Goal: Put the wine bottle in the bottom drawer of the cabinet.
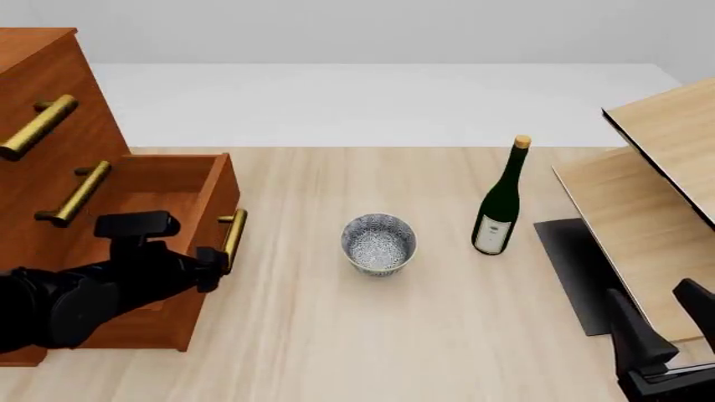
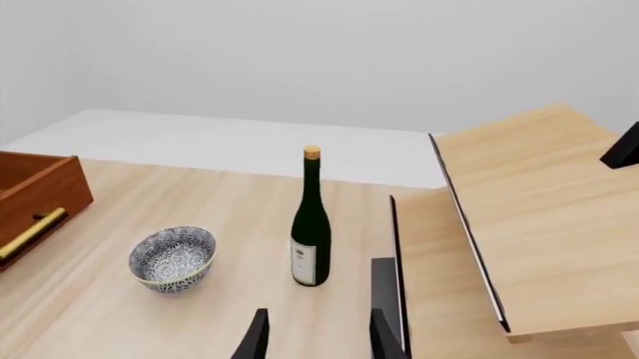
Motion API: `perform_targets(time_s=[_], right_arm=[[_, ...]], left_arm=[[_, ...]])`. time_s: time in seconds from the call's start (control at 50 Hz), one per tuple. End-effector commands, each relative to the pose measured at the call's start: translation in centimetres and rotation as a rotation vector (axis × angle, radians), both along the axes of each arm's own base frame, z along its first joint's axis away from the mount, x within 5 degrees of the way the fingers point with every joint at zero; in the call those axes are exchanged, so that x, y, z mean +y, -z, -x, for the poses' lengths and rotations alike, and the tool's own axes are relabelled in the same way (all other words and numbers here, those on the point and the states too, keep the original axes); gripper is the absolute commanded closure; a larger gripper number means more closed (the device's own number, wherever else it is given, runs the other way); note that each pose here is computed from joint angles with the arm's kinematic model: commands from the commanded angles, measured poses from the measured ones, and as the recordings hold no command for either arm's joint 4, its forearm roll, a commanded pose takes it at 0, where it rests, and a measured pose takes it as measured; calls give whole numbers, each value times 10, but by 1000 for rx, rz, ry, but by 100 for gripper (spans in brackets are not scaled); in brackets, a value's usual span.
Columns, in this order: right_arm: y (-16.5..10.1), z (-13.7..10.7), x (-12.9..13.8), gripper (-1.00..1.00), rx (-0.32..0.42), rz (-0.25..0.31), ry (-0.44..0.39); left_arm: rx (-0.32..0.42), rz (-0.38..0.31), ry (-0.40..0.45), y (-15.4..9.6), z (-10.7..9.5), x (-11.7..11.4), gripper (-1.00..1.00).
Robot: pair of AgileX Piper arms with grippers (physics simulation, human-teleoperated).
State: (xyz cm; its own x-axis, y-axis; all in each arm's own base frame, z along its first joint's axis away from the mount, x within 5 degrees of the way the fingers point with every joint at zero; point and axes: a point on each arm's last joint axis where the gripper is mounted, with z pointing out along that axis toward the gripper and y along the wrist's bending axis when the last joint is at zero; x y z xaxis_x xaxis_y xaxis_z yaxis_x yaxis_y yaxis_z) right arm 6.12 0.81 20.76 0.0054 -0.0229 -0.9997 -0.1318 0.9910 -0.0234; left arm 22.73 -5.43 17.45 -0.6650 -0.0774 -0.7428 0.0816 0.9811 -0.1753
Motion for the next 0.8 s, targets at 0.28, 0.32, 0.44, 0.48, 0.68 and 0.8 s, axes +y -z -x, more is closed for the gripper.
perform_targets(time_s=[0.28, 0.32, 0.44, 0.48, 0.68, 0.8], right_arm=[[-1, -2, 1, -100, 0, 1, -18], [-1, -2, 1, -100, 2, 1, -17], [0, -2, 1, -100, 1, 10, -13], [0, -1, 1, -100, 1, 6, -12], [0, -1, 1, -100, 3, 11, -19], [0, -1, 2, -100, 4, 12, -22]], left_arm=[[-19, 28, 51, -5, 8, -15, -100], [-20, 27, 57, -5, 8, -16, -100], [-25, 35, 73, -8, 10, -20, -100], [-25, 32, 75, -8, 9, -20, -100], [-27, 47, 98, -11, 13, -27, -100], [-27, 50, 112, -10, 13, -31, -100]])
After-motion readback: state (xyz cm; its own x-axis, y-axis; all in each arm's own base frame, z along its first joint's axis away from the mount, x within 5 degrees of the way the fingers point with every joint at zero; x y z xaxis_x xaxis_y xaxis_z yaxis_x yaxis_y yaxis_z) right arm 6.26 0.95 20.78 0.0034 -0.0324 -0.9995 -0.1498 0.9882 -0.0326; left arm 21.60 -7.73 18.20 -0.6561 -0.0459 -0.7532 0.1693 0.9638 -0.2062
